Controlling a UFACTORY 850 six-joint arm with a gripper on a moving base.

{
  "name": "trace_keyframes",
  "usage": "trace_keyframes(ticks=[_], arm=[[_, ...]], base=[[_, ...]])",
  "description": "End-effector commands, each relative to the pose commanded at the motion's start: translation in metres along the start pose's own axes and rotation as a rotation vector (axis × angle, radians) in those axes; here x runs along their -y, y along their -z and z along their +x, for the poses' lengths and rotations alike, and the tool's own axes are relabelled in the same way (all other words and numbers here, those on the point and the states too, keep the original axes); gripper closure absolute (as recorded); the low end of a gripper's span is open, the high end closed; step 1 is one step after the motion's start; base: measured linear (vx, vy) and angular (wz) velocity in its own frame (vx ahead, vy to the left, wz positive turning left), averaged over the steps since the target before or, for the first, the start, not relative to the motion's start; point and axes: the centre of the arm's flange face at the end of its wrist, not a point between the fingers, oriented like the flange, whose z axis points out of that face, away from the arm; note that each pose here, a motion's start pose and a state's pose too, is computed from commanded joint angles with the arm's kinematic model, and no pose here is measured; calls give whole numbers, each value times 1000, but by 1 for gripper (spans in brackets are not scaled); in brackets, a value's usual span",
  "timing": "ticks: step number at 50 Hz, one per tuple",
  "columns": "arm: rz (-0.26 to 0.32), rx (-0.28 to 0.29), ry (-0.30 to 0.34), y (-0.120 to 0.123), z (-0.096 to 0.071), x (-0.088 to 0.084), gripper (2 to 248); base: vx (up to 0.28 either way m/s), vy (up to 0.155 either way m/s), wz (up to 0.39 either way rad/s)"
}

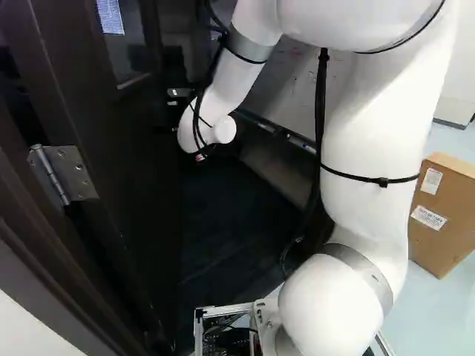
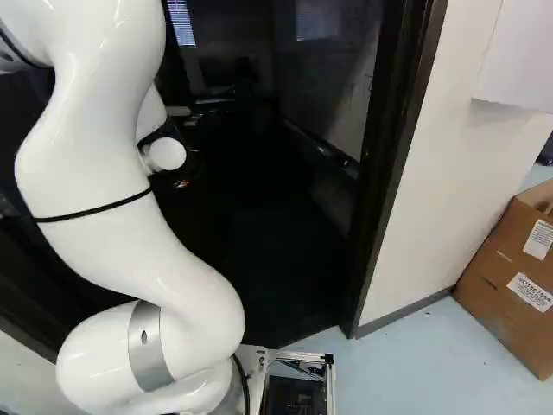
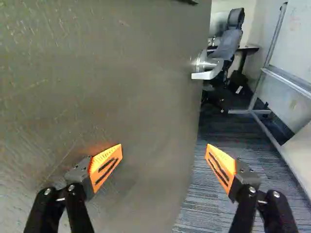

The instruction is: Open the door and move inside

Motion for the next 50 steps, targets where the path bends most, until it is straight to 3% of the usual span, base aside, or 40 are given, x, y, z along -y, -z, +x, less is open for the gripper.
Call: trace_keyframes(ticks=[50], arm=[[136,-7,59,-63,4,63,3]], base=[[0,0,0]])
